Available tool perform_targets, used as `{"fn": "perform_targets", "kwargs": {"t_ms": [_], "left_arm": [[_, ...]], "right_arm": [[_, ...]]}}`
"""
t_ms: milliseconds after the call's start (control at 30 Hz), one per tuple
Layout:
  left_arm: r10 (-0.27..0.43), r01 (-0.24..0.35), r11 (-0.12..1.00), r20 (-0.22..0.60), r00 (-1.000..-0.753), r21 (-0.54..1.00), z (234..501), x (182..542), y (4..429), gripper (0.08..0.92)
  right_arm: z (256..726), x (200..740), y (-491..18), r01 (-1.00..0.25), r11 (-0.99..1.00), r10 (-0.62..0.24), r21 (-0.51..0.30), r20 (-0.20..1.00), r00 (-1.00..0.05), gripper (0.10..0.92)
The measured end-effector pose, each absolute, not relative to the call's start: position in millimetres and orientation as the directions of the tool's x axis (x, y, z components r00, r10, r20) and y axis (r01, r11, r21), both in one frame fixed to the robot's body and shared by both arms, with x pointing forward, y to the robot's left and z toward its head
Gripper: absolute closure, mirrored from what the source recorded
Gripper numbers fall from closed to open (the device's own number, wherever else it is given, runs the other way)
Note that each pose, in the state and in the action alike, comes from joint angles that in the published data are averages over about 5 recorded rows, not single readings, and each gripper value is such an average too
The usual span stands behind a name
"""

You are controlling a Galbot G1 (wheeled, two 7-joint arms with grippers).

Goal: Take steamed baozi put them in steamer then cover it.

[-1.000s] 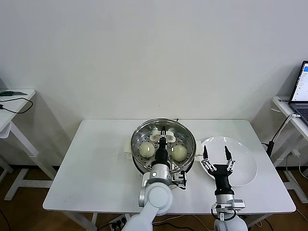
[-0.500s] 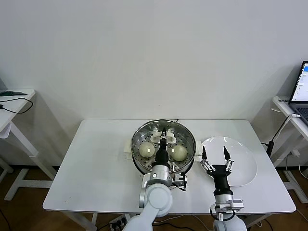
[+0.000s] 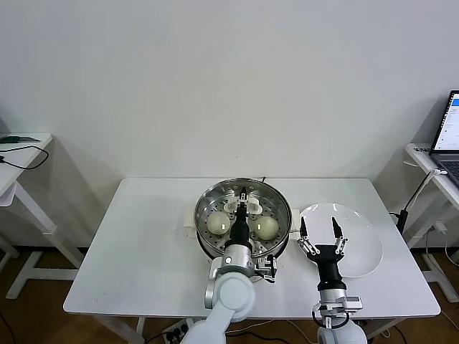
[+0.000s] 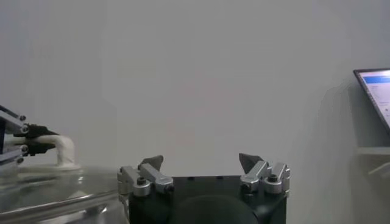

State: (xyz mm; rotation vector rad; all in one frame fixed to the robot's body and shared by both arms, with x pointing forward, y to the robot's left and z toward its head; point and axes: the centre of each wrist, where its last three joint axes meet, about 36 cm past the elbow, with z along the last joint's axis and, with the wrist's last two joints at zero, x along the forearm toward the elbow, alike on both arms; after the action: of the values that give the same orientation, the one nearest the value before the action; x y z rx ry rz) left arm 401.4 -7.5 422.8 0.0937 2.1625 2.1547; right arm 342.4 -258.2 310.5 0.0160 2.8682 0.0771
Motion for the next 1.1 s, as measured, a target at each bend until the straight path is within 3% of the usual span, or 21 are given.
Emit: {"fn": "perform_targets", "kwargs": {"t_ms": [467, 567, 767, 1100], "left_arm": [[0.126, -0.013, 0.109, -0.027, -0.992, 0.994, 442, 377, -10, 0.246], [0.131, -0.008, 0.137, -0.026, -0.991, 0.990, 447, 370, -9, 0.192], [0.133, -0.005, 0.153, -0.026, -0.991, 0.988, 450, 356, 9, 0.177], [0.130, -0.016, 0.128, -0.033, -0.991, 0.992, 447, 324, 79, 0.177]], "right_arm": [[310, 344, -260, 0.001, 0.999, 0.014, 0.050, -0.268, -0.963, 0.200], [310, 344, -260, -0.001, 0.999, 0.013, 0.049, -0.269, -0.963, 0.200], [312, 345, -263, -0.002, 0.999, 0.010, 0.045, -0.273, -0.962, 0.200], [319, 349, -260, -0.015, 0.999, -0.002, 0.045, -0.281, -0.960, 0.200]]}}
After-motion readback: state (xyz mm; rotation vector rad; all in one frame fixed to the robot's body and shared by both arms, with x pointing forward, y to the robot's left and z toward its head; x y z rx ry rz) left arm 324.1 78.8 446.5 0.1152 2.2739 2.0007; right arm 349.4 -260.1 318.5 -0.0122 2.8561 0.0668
